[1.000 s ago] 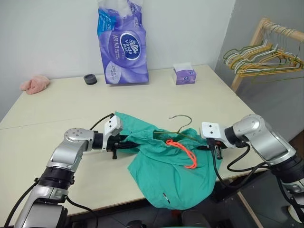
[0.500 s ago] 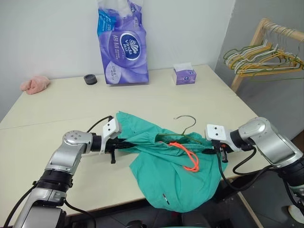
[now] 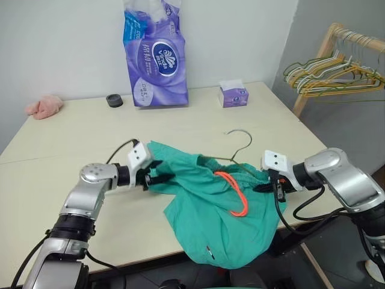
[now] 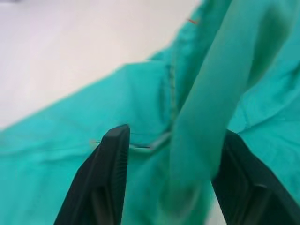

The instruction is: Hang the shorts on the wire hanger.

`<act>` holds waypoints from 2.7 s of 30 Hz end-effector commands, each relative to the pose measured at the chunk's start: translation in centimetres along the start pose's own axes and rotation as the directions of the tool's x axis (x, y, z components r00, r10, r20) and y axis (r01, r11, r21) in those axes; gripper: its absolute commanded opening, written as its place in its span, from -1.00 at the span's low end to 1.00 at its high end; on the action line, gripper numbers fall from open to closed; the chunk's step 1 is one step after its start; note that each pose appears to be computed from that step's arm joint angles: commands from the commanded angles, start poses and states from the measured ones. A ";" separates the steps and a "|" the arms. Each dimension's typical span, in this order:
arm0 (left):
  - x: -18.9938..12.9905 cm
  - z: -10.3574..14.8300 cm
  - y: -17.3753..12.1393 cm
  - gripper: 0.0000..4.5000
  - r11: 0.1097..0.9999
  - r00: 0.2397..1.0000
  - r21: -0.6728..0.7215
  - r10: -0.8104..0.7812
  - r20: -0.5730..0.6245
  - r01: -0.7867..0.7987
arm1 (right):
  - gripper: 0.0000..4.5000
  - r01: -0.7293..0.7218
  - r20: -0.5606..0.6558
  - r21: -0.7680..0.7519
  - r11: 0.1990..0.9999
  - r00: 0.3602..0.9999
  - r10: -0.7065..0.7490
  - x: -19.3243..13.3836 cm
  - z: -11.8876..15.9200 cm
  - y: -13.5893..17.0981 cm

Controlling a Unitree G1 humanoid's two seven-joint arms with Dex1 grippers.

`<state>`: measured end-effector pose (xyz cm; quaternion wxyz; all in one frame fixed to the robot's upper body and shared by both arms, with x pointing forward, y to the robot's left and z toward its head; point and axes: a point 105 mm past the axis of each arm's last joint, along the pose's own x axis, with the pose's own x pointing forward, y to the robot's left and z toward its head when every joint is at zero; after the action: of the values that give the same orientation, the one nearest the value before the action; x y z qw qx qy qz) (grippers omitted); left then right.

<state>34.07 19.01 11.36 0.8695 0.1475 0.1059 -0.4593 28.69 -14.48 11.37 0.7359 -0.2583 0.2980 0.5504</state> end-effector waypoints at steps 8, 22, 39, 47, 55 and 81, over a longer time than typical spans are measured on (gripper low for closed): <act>2.1 7.4 -5.5 0.06 0.969 0.953 0.041 -0.245 0.178 0.242 | -1.00 0.189 0.069 0.407 0.894 0.969 -0.236 -2.3 -1.7 1.0; 7.6 13.3 -11.8 0.06 0.777 0.729 0.233 -0.630 0.269 0.585 | -1.00 0.491 -0.201 0.709 0.507 0.829 -0.522 -10.2 -9.4 4.3; 13.4 20.0 -17.1 0.06 0.707 0.629 0.523 -0.689 0.359 0.476 | -1.00 0.696 -0.433 0.715 -0.071 0.360 -0.826 -24.5 -10.3 -2.8; 14.0 21.9 -17.8 0.06 0.706 0.619 0.566 -0.684 0.386 0.427 | -1.00 0.689 -0.528 0.700 -0.189 0.320 -0.787 -28.1 -8.9 -5.9; 14.1 23.9 -18.3 0.06 0.717 0.604 0.581 -0.672 0.428 0.385 | -1.00 0.697 -0.630 0.649 -0.305 0.268 -0.729 -30.8 -11.7 -7.2; 15.0 28.1 -21.1 0.06 0.670 0.501 0.611 -0.734 0.459 0.421 | -1.00 0.642 -0.638 0.706 -0.299 0.391 -0.664 -30.7 -14.2 -6.0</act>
<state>27.40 -13.09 27.45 0.5921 0.1246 -0.2397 -0.7592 26.23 -45.93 23.96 0.8957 0.1096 0.3526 -0.2478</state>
